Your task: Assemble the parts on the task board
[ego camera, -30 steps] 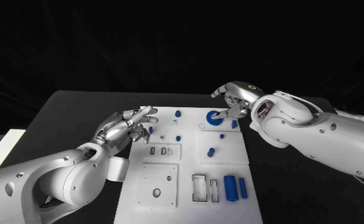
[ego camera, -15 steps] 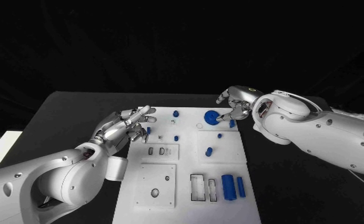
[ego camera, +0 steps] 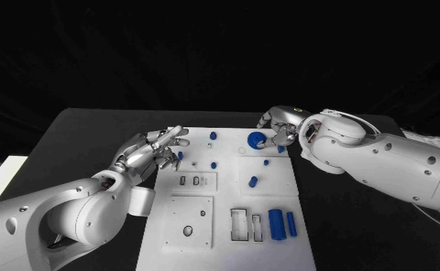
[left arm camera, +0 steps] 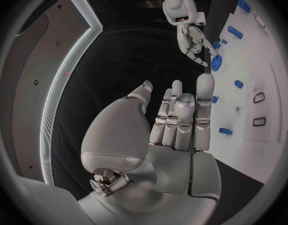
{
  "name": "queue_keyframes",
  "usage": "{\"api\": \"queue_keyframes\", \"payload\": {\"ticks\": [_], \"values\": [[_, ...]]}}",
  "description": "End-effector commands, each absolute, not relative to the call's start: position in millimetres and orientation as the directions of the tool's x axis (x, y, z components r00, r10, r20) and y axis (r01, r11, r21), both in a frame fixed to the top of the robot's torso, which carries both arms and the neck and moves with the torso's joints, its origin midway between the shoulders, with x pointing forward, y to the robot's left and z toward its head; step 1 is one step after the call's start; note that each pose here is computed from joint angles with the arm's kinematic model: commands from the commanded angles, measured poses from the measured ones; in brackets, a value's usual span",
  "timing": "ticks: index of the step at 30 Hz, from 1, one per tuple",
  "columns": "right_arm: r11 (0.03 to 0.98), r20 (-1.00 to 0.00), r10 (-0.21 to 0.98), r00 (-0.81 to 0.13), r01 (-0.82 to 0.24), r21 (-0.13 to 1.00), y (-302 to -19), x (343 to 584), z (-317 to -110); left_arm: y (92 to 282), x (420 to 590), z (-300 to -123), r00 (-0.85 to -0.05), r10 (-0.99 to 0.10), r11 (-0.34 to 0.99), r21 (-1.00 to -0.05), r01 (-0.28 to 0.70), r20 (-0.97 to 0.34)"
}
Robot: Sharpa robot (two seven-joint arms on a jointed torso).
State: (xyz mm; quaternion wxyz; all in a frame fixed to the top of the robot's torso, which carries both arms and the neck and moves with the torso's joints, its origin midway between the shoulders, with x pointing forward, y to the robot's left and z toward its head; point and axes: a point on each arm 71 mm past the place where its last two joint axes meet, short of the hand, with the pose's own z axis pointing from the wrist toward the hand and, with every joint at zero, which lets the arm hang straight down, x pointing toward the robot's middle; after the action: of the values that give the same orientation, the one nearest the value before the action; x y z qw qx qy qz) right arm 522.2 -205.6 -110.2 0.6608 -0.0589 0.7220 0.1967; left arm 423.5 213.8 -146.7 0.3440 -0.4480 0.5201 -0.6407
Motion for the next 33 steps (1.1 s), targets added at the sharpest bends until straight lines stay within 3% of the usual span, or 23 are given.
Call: {"api": "queue_keyframes", "payload": {"ticks": [1, 33], "values": [[0.919, -0.981, 0.143, -0.131, -0.350, 0.181, -204.6, 523.1, -113.4, 211.4, 423.2, -145.6, -0.383, -0.895, -0.235, -0.972, -0.026, 0.227], [0.919, -0.981, 0.129, -0.142, -0.355, 0.172, -196.8, 528.3, -121.4, 210.6, 423.0, -145.9, -0.387, -0.893, -0.235, -0.972, -0.032, 0.228]]}}
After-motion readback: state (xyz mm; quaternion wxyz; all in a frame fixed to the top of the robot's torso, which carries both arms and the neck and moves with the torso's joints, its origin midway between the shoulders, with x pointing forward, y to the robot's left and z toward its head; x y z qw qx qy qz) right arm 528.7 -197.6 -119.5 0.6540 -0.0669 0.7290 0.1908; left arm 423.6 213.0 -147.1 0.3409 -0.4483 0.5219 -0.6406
